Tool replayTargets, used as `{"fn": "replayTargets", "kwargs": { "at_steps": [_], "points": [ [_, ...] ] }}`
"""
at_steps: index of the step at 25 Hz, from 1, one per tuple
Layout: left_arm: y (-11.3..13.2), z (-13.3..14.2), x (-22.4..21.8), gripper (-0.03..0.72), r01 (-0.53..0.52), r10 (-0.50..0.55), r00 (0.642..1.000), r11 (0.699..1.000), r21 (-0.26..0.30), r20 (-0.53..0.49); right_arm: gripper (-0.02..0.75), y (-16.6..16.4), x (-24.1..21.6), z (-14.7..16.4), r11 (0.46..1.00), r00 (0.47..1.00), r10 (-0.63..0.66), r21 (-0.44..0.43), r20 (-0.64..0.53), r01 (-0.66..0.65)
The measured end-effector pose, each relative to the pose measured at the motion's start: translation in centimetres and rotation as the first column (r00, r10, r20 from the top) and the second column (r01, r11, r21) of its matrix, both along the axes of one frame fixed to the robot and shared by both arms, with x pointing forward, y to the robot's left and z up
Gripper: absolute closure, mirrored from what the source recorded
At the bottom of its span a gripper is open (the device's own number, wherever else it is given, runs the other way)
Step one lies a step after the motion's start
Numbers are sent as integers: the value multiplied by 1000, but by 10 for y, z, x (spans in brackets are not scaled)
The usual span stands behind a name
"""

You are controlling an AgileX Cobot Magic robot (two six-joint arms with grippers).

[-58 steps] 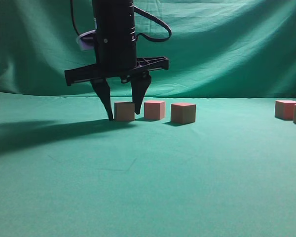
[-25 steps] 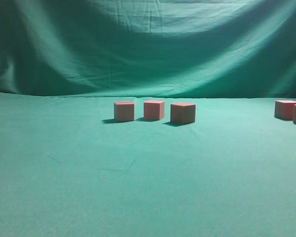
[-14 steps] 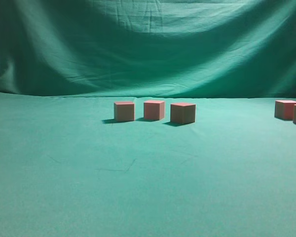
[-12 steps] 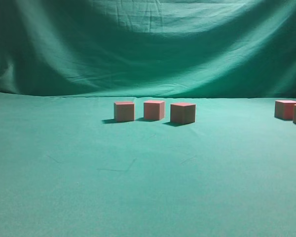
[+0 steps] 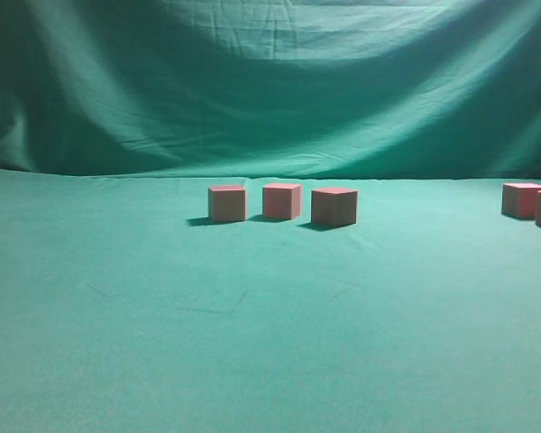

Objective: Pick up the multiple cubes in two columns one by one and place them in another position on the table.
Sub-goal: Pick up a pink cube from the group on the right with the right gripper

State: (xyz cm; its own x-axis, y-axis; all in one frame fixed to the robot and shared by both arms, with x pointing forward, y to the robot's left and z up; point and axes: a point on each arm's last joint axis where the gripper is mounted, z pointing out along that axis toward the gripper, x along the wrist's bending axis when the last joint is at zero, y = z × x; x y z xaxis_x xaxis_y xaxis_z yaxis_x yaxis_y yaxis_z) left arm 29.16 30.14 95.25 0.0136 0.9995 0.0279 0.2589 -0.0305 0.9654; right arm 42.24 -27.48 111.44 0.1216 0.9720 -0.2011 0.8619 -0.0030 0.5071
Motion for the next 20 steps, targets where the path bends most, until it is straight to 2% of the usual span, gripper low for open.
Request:
{"fn": "replayTargets", "kwargs": {
  "at_steps": [4, 12, 18, 20],
  "points": [
    [0, 0, 0, 688, 0, 0, 1000, 1000, 0, 0, 384, -11, 10, -34, 999, 995, -41, 21, -91, 43],
    [0, 0, 0, 688, 0, 0, 1000, 1000, 0, 0, 384, -4, 40, -86, 999, 950, 28, 38, -310, -17],
    [0, 0, 0, 688, 0, 0, 1000, 1000, 0, 0, 156, 1, 56, -112, 999, 921, 38, 40, -387, -24],
    [0, 0, 0, 688, 0, 0, 1000, 1000, 0, 0, 164, 1, 60, -120, 999, 914, 39, 38, -405, -26]
  ]
}}
